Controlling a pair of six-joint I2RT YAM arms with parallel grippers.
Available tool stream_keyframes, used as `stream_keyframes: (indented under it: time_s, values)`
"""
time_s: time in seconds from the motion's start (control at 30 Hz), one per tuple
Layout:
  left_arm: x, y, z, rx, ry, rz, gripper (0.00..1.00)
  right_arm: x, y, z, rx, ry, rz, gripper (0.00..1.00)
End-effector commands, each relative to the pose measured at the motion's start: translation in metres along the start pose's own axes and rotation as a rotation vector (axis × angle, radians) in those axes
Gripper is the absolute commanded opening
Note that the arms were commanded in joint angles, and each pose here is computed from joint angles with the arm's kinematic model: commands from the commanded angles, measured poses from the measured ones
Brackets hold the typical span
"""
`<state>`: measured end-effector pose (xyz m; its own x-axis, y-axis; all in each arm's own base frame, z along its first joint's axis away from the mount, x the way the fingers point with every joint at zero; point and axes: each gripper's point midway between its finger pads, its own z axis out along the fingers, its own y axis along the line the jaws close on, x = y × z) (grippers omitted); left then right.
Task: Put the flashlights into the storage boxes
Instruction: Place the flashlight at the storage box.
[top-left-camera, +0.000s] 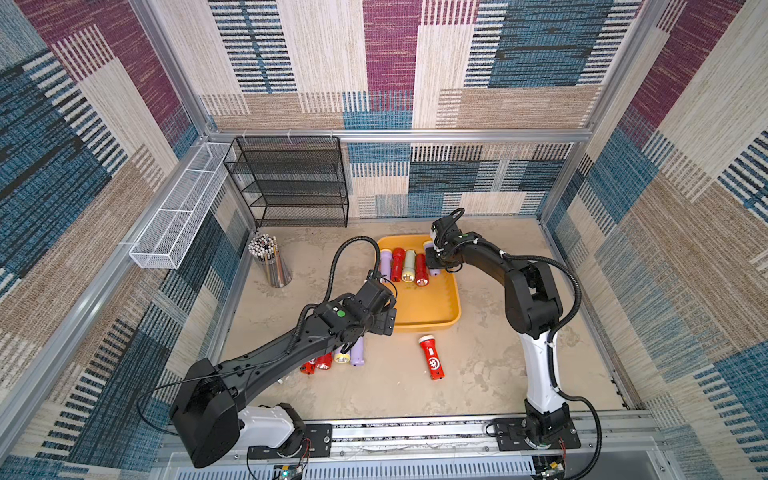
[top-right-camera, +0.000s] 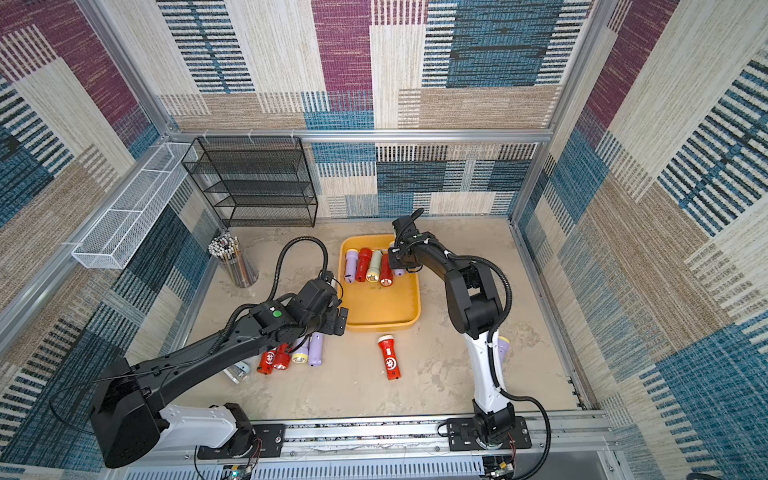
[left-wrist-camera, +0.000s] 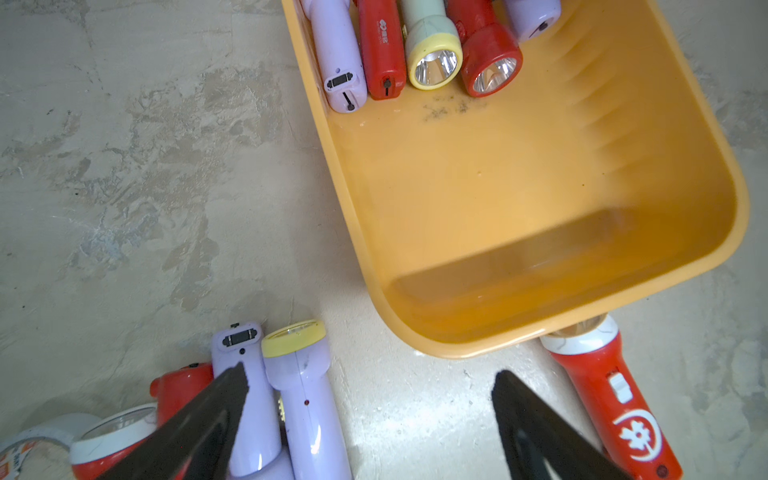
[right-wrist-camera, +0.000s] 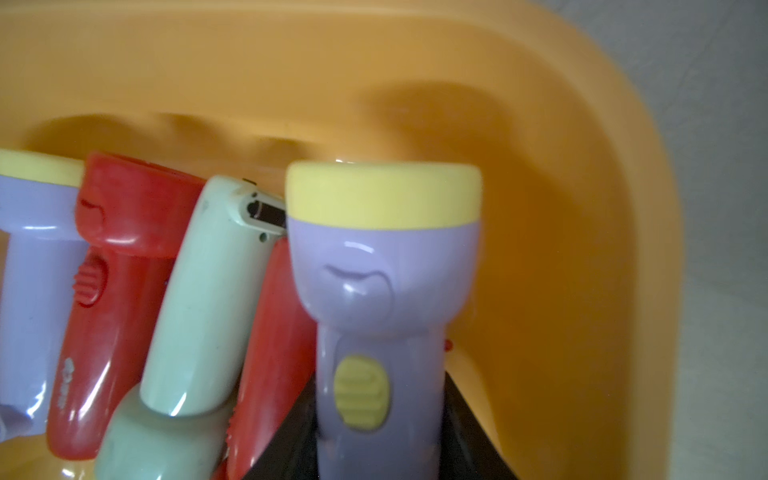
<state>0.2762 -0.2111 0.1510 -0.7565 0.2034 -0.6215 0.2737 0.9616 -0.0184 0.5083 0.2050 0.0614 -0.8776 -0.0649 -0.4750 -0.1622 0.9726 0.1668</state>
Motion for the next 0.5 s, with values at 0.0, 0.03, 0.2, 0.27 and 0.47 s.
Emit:
stream_keyframes:
  time_s: [0.0,0.03,0.2,0.27,0.47]
  values:
    - [0.001,0.001,-0.004,0.005,0.008,0.012,0.95,0.001,0.001,0.001,-0.011,0.005,-0.003,0.45]
    - [0.002,0.001,-0.004,0.006,0.009,0.011,0.96,-0.001,0.002,-0.002,-0.01,-0.002,-0.004,0.47]
    - [0.003,0.003,-0.008,0.007,0.001,0.0,0.96,-0.014,0.003,-0.019,-0.007,-0.041,-0.003,0.62]
    - [0.004,0.004,-0.011,0.011,-0.003,-0.007,0.96,-0.017,0.005,-0.027,-0.009,-0.054,-0.004,0.62]
    - [0.005,0.007,-0.021,0.023,-0.017,-0.03,0.96,-0.022,0.012,-0.069,-0.043,-0.115,0.003,0.62]
